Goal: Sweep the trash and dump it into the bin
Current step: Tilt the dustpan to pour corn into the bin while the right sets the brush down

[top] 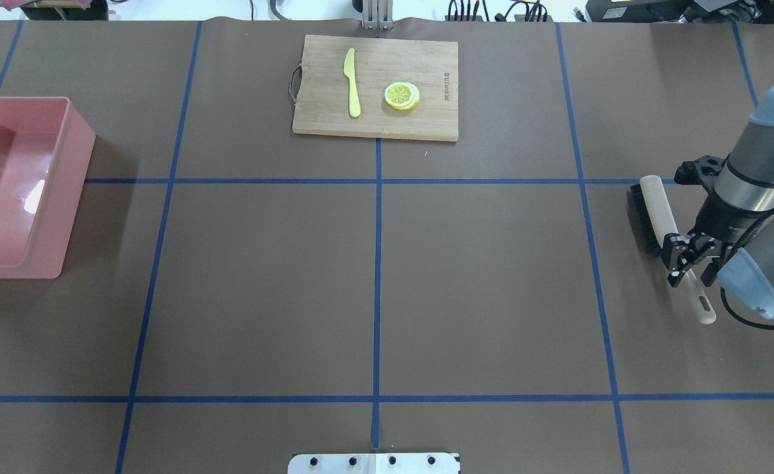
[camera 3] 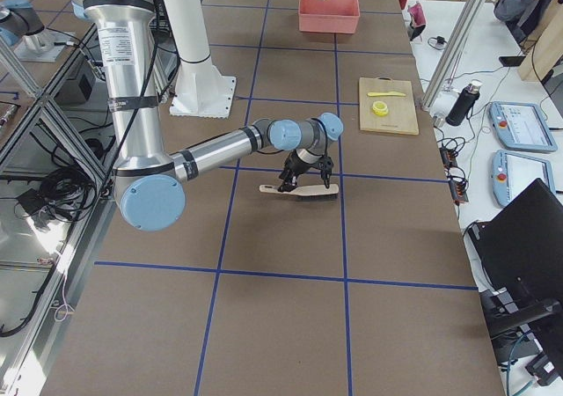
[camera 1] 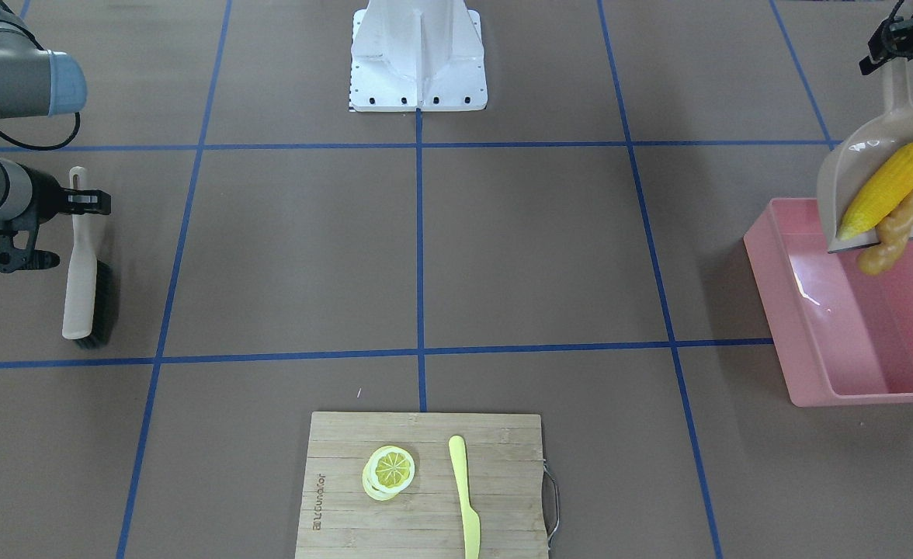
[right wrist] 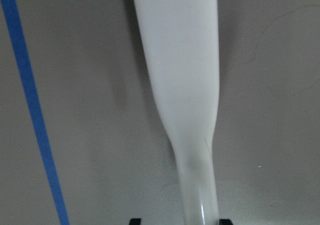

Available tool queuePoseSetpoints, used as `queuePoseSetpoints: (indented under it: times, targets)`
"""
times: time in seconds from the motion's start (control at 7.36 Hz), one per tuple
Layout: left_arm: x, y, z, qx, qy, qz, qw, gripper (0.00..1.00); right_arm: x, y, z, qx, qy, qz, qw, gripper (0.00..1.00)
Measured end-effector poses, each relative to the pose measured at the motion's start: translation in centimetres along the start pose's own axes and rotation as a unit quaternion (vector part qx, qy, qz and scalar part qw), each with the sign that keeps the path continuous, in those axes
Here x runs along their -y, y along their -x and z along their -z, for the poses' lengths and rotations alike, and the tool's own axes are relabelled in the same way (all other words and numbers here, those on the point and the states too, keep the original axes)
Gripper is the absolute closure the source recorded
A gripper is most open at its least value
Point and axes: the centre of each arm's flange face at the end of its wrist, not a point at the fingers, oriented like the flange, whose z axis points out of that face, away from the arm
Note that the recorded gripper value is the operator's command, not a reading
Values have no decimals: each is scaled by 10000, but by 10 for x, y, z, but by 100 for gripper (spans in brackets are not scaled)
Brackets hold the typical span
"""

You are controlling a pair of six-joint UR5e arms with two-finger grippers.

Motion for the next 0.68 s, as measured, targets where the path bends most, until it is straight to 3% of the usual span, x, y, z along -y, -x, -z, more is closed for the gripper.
queuePoseSetpoints:
  times: [0.41,0.68]
  targets:
    - [5,-3,1,6,463,-108,9989,100,0,-3,8,45,-68,17,10000,0]
    - [13,-12,12,16,629,-141,9979,100,5,-20,31,90,-280,-140,9995,0]
